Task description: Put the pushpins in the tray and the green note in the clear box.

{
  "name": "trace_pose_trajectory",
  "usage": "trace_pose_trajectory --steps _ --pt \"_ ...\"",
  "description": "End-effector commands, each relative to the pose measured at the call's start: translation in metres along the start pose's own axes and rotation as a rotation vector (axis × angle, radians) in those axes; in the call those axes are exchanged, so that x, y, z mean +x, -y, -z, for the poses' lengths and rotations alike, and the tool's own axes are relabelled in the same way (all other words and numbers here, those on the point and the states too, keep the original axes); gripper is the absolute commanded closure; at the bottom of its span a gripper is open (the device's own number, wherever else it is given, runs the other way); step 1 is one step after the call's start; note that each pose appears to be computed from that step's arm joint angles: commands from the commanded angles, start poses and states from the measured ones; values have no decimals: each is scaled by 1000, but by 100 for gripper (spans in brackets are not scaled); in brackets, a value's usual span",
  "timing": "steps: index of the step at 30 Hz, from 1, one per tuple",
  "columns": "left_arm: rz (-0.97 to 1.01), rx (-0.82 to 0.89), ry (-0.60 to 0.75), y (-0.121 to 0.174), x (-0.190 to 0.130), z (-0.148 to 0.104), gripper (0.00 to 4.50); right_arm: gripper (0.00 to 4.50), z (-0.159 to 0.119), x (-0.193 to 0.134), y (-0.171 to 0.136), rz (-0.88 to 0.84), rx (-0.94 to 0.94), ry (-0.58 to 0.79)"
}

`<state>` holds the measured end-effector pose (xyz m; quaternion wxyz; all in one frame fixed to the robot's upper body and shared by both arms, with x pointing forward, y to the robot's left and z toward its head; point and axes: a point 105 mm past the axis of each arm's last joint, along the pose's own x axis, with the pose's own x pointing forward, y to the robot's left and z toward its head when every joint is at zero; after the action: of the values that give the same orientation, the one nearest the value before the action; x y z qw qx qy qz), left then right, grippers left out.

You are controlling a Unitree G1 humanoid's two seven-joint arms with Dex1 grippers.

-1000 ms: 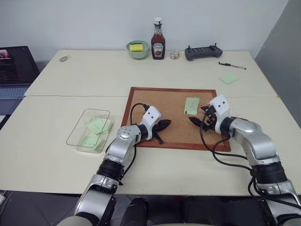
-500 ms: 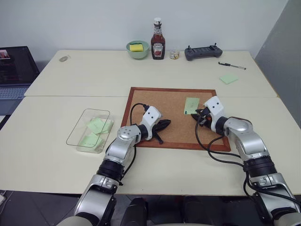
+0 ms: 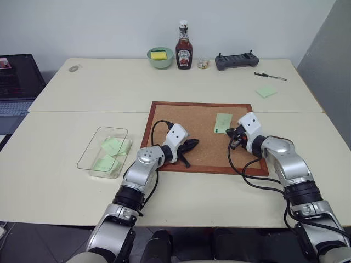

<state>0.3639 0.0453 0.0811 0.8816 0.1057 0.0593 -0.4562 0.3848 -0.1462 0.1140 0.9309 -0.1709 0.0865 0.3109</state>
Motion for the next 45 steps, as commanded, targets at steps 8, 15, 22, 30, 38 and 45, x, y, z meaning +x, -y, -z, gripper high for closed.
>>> trace_pose_trajectory --steps 8,15,22,30,38,45 --pt "31 -44 -104 13 1 31 450 447 -68 -17 -8 -66 -22 234" --pt "35 -45 -106 14 1 32 450 447 -70 -51 13 16 -39 209" --pt "45 -40 -108 16 2 33 450 447 -18 -116 43 109 -137 -54" --pt "65 -31 -109 18 7 32 450 447 16 -138 52 169 -172 -225" --pt "68 -27 -108 19 7 32 450 426 34 -137 56 183 -196 -311" --pt "65 -30 -109 19 6 33 450 259 33 -140 60 202 -203 -320"
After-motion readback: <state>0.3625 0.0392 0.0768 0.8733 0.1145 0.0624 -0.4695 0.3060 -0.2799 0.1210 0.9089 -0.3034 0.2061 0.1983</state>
